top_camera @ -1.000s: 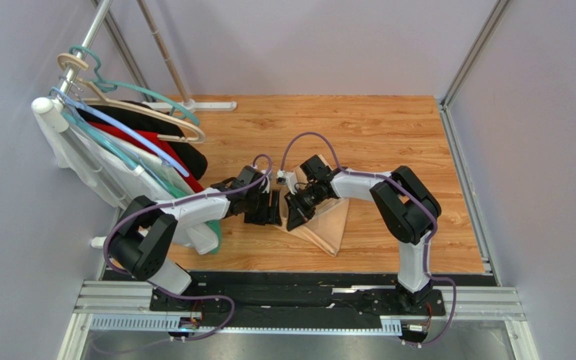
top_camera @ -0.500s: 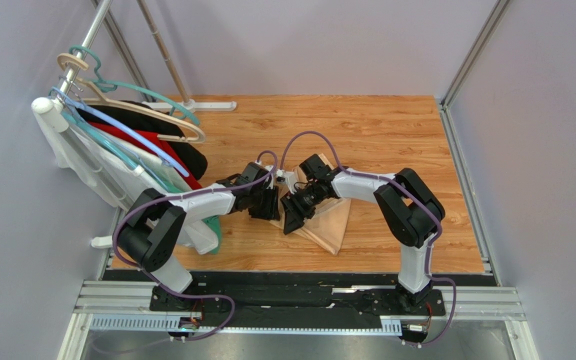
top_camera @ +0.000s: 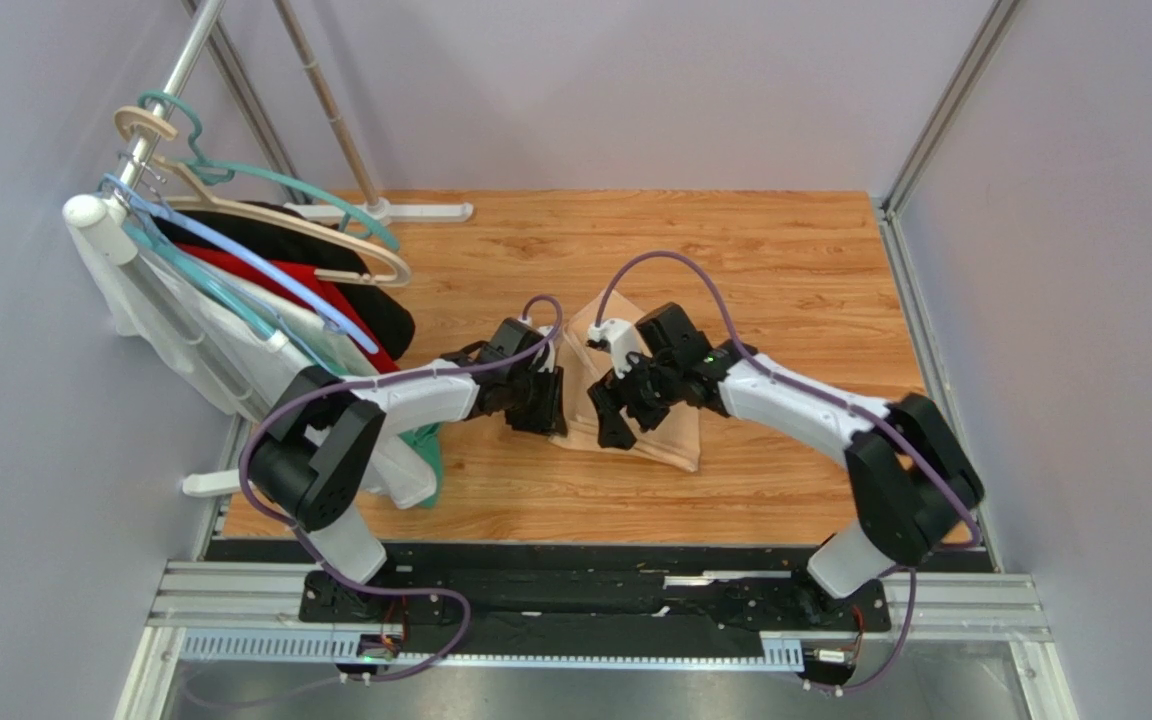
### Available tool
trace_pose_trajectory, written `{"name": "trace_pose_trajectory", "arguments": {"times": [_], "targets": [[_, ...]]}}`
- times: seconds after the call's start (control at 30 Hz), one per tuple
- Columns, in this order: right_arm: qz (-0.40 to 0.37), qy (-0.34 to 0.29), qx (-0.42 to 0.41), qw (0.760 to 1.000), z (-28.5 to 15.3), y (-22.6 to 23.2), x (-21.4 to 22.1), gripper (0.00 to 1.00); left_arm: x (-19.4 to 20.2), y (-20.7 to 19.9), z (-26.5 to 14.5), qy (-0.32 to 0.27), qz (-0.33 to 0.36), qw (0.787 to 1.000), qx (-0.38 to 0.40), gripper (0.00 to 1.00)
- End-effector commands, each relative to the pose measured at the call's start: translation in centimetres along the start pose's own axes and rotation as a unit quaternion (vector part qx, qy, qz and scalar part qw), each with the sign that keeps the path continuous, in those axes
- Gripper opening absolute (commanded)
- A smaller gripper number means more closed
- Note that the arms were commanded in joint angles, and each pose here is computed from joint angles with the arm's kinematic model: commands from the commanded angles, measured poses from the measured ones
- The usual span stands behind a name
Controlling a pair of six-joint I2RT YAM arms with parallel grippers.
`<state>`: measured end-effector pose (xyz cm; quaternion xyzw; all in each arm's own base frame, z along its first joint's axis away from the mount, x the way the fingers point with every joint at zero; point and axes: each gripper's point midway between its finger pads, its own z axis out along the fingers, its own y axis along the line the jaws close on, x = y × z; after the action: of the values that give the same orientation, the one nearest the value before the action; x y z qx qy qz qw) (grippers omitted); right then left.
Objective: Fold the napkin, place the utensils inside, and roll it up
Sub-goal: Roll the napkin with the utensil
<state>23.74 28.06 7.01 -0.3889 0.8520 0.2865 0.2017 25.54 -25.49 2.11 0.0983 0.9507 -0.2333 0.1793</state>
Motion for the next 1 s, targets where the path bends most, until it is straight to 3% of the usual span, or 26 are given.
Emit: {"name": "trace_pose_trajectory", "arguments": {"times": [0.0, 0.27, 0.57, 0.67, 0.77, 0.97], "targets": [[-0.031, -0.052, 0.122, 0.991, -3.7, -1.8, -1.0, 0.79, 1.2, 0.7, 0.9, 0.028, 0.006, 1.0, -0.01, 0.38], [-0.074, -0.039, 0.198, 0.977, -3.5, -2.2, 2.6, 0.82, 0.8, 0.3, 1.0, 0.031, 0.006, 0.999, -0.003, 0.38], [-0.124, -0.042, 0.229, 0.965, -1.9, -3.3, 1.7, 0.82, 0.6, 0.1, 1.0, 0.033, 0.008, 0.999, -0.001, 0.38], [-0.137, -0.042, 0.213, 0.967, -1.2, -3.0, 1.1, 0.83, 0.6, 0.2, 0.9, 0.035, 0.01, 0.999, -0.004, 0.38], [-0.134, 0.006, 0.183, 0.974, 0.7, -2.8, 2.1, 0.82, 0.7, 0.1, 0.9, 0.036, 0.01, 0.999, -0.001, 0.38], [-0.107, 0.037, 0.091, 0.989, 2.9, -0.2, 2.7, 0.77, 0.6, 0.0, 0.4, 0.029, 0.012, 1.0, -0.001, 0.37]]}}
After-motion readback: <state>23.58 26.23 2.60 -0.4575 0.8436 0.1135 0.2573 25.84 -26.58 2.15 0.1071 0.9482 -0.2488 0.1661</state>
